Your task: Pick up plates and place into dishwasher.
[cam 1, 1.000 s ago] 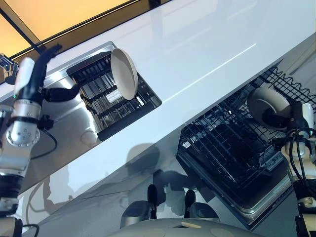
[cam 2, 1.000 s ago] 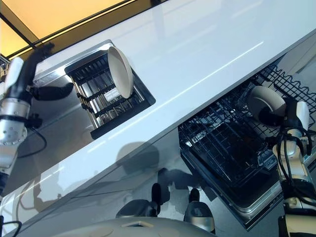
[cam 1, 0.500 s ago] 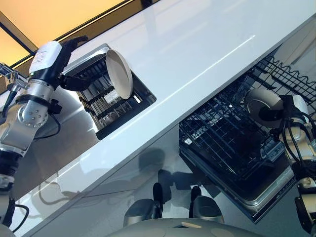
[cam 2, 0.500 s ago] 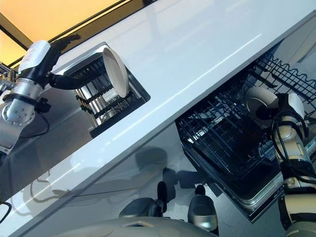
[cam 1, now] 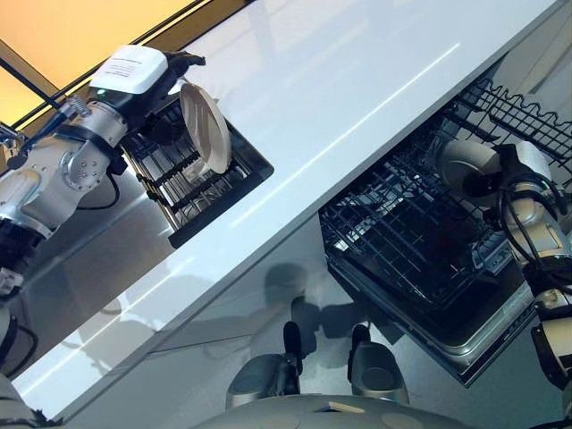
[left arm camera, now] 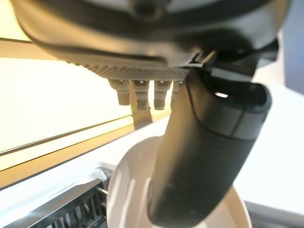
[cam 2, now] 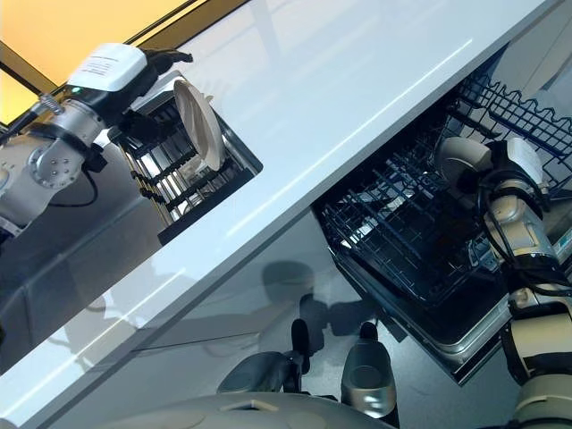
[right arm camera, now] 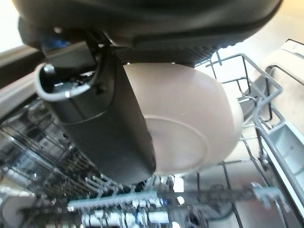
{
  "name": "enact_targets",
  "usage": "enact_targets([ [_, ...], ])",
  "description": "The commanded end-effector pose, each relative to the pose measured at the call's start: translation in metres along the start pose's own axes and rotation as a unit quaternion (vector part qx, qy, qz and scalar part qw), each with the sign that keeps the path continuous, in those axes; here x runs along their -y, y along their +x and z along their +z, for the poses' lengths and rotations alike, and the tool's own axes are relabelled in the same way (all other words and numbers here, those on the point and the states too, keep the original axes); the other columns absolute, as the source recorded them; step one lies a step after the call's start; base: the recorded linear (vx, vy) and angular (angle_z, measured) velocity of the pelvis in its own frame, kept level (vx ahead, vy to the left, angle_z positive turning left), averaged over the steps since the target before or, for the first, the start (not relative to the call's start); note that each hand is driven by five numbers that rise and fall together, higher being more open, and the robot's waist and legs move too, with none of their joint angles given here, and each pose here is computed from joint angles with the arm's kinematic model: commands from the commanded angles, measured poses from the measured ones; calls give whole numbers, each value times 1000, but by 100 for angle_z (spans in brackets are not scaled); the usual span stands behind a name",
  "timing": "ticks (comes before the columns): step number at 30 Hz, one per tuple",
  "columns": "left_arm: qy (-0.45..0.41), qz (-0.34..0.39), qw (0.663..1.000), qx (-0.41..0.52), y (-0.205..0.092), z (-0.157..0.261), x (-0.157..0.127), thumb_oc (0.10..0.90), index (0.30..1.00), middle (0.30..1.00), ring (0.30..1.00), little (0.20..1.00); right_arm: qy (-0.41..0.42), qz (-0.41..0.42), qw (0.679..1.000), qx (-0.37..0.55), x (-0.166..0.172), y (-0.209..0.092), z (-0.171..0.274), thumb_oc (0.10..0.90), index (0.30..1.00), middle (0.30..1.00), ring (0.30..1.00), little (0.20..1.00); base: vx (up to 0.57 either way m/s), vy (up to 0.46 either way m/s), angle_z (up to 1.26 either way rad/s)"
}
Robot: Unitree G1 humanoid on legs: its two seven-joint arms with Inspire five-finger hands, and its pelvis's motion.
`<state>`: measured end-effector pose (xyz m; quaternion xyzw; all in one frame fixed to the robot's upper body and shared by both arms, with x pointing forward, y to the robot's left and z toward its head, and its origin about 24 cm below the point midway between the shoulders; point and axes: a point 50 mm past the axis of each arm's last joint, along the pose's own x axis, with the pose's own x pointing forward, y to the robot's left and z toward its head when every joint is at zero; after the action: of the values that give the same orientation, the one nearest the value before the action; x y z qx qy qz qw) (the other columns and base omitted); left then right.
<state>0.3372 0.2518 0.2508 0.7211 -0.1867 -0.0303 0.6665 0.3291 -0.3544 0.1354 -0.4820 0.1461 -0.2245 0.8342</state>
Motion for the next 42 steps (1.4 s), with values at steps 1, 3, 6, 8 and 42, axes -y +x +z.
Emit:
enact_targets([
  [1,68,110,988,-82,3,-29,-82,800,900,900,900,900,1,-11,1000,28,14,2,7,800,900,900,900,900,6,52,-12],
  [3,89,100,987,-93,4,-30,-87,800,900,900,900,900,15,-9,998,53,13,0,16,800,900,900,900,900,9,47,-10],
  [6,130,72,982,-113,5,-34,-89,800,900,900,900,900,34,-13,995,90,11,-5,27,800,900,900,900,900,3,47,-6],
  [8,169,42,976,-130,3,-39,-89,800,900,900,900,900,70,-16,989,130,13,-12,43,800,900,900,900,900,2,68,-5],
  [42,309,-110,931,-160,-34,-68,-50,100,300,300,300,200,323,-263,774,476,106,-121,109,800,900,900,900,900,-14,28,-8],
])
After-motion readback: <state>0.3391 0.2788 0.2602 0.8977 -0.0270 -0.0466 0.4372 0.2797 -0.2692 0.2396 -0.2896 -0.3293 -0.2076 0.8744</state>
